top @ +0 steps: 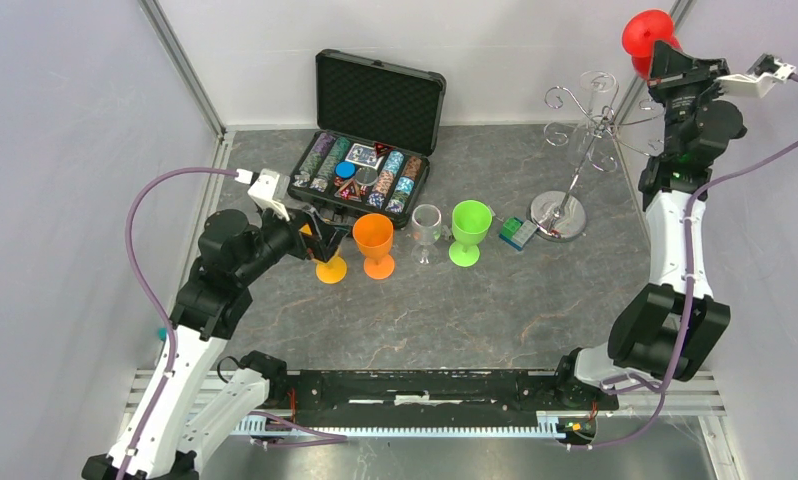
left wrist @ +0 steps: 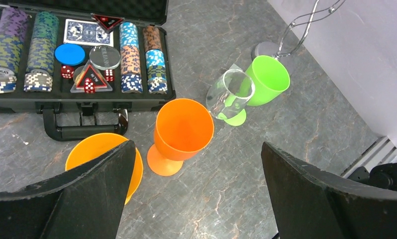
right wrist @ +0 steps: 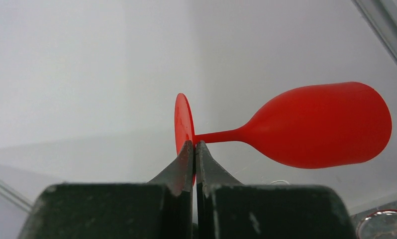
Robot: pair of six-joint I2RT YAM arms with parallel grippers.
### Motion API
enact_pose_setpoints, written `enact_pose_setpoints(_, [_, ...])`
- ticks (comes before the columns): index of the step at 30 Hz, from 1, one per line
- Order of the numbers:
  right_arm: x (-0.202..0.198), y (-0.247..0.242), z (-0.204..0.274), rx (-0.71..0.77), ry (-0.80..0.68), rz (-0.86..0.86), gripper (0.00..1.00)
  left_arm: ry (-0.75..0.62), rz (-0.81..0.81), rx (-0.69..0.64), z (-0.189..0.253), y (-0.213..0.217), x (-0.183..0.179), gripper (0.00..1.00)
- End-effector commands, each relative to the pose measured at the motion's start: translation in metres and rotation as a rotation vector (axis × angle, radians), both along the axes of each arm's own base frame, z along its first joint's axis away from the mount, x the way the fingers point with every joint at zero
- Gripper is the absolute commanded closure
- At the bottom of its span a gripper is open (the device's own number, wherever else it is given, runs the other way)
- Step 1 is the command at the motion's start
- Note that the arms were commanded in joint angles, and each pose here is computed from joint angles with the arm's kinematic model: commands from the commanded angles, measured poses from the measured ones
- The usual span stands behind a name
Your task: Take the wine glass off the wine glass rack
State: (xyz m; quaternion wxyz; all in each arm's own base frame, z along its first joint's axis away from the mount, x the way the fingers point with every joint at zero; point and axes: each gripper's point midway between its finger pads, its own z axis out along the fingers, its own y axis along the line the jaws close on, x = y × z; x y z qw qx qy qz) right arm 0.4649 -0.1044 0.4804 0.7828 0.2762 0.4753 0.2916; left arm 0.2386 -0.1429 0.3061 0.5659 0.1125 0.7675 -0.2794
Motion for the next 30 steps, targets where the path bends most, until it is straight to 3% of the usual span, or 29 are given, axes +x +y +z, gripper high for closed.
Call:
enact_pose_setpoints(1, [-0.061,0.041,0.088,-0.207,-0.243,0.065,1.00,-0.035,-0.046,-0.071,0.015,-0.010,0.000,0.00])
enact_pose_setpoints(13, [-0.167,0.104,0.123,-0.261,-0.321,0.210,1.00,-0.012,-0.213,-0.237,0.035,-0.043,-0.006,0.00])
enact_pose_setpoints(18, [-0.198,0.131,0.110,-0.177,-0.308,0.354,1.00,-0.005,-0.270,-0.322,0.049,-0.053,-0.011,0.00])
enact_pose_setpoints(23, [-0.207,0.161,0.075,0.005,-0.200,0.591,1.00,0.008,-0.298,-0.419,0.068,-0.059,-0.013,0.00])
enact_pose_setpoints(30, [-0.250,0.189,0.053,0.109,-0.190,0.734,1.00,0.080,-0.359,-0.573,0.084,-0.071,-0.014,0.00])
